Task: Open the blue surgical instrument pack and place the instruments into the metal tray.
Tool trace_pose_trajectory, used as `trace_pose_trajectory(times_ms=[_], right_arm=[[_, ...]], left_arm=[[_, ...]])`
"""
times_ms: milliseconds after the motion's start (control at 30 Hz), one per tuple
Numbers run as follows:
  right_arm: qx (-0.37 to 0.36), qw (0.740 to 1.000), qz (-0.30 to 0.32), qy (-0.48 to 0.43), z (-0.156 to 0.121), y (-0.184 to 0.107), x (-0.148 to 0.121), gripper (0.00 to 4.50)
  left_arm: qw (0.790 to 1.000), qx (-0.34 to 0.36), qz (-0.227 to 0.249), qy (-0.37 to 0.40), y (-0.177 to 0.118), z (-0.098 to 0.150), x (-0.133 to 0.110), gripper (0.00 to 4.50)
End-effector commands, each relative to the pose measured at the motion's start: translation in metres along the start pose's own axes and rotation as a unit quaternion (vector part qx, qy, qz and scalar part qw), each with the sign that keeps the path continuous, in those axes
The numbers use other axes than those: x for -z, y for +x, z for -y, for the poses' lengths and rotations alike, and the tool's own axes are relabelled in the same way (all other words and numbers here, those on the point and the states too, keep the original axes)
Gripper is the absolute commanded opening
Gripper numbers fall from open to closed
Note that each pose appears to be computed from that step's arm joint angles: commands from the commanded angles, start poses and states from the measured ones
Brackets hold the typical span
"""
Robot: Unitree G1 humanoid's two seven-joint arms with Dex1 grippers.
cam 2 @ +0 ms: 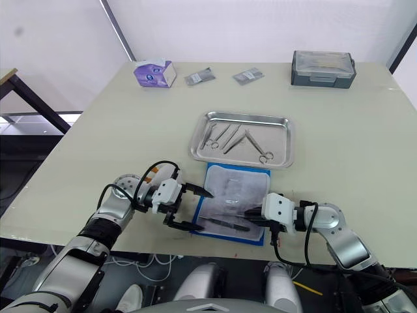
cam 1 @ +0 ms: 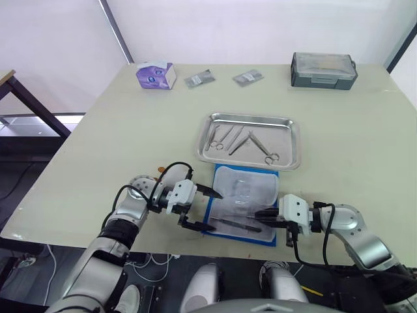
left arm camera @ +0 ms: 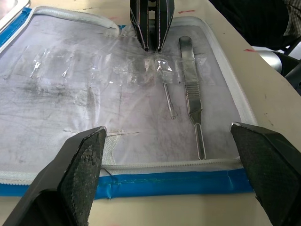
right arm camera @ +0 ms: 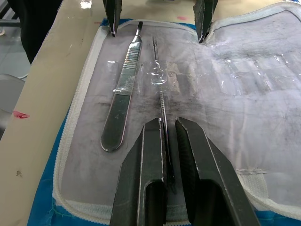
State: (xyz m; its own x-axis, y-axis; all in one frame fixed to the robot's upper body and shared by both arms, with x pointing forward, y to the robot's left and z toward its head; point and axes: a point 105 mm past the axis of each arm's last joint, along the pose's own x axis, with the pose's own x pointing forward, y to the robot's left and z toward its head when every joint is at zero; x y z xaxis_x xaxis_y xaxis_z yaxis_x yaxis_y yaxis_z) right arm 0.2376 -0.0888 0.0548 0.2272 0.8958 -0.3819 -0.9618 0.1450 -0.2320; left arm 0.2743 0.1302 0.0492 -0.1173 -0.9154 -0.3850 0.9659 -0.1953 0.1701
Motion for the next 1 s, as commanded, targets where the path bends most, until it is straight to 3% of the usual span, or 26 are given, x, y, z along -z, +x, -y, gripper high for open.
trace_pose_trajectory(times_ms=[33,1000], right_arm=[[-0.016,1.000,-0.018,0.017,-0.009,0.001,0.012,0.48],[-0.028,0.999,-0.041,0.009,-0.009,0.003,0.023,0.23]], left_arm=[[0.995,0.022,-0.070,-0.072,-0.002,0.020,0.038,4.50],[0.995,0.023,-0.070,-0.074,-0.002,0.021,0.038,4.50]])
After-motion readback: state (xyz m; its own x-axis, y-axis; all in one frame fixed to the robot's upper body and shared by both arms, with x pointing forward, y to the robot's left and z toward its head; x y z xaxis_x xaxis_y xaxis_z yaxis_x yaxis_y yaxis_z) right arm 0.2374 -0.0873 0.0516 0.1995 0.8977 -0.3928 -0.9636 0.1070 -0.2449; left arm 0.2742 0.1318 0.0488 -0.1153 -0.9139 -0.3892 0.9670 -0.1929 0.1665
